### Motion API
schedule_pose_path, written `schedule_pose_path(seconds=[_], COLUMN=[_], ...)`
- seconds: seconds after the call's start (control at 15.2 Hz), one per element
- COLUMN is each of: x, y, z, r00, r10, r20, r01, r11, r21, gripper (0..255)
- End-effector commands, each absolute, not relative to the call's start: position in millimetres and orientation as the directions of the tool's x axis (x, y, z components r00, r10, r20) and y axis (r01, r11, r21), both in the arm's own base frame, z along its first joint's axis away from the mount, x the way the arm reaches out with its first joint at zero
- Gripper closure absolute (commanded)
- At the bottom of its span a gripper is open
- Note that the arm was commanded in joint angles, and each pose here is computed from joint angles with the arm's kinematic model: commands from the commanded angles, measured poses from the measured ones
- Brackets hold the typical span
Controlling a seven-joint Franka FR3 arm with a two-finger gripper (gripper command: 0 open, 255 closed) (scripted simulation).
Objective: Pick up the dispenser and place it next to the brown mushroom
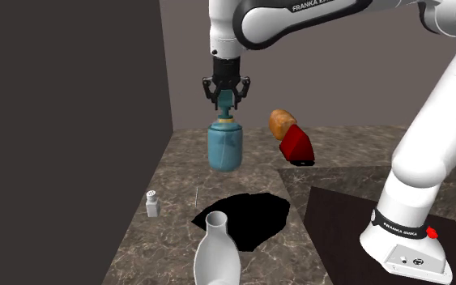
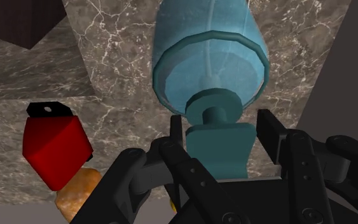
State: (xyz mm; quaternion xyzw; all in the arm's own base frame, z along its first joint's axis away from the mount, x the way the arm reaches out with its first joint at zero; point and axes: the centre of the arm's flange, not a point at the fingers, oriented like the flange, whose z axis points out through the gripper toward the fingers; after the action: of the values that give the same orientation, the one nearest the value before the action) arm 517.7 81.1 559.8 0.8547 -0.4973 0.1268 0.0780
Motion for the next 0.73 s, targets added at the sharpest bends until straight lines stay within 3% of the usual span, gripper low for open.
schedule_pose_path(seconds=[0.0, 0.66], x=[520, 524], y=[54, -78], z=[560, 560], r00=[0.474, 0.474], r10=[-0.83, -0.83], r20=[0.295, 0.295], r01=[-0.869, -0.869], r11=[-0.495, -0.495], r21=[0.006, 0.006], gripper=[255, 255])
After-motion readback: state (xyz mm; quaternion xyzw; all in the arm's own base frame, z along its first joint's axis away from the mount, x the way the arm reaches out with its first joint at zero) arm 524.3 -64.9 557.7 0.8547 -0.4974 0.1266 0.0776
